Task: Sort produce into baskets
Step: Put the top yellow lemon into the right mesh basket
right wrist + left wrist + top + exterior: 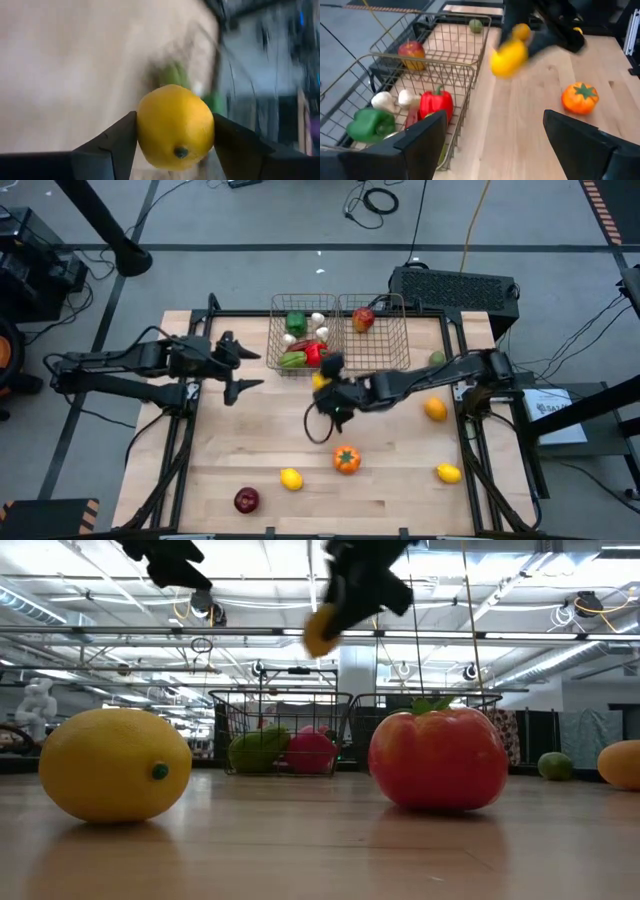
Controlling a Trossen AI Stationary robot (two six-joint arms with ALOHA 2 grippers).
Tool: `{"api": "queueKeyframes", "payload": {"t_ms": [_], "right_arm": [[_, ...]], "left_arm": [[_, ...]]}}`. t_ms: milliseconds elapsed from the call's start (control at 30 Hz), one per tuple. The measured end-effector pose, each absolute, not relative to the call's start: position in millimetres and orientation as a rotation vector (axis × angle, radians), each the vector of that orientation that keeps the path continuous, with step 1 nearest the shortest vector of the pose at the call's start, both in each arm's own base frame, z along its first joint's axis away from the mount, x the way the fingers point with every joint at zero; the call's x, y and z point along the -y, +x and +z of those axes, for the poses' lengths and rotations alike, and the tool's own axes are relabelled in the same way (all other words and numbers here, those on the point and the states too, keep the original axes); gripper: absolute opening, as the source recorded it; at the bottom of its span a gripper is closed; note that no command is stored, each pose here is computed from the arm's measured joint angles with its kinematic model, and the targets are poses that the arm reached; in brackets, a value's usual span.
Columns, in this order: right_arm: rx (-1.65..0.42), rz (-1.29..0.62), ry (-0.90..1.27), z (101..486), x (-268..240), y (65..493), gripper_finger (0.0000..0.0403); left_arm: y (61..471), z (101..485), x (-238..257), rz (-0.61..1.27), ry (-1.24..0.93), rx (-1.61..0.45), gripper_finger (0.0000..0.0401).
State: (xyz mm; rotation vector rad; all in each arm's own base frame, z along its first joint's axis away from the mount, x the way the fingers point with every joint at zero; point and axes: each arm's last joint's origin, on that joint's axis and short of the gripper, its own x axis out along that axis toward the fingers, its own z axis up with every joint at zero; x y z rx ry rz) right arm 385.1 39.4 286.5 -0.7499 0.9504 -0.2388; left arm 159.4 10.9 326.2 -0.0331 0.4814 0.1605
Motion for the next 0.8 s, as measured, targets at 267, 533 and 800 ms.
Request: {"api": "queueKeyframes", "payload": {"t_ms": [267,533,800], "right_arm": [[-1.189,-0.542,-0.451,313,57,329,0.0224],[-1.179,-0.574,-0.210,281,166,287,0.0224],[-1.099,-0.659,-0.092,254,217,256,0.0226]], "left_arm": [[164,322,-11,0.168,-0.058,-0.514,0.0336],[175,317,-12,0.168,-0.057,-0.540,0.0336],[180,313,-12,0.167,-0.048,-0.566,0.0336]]}}
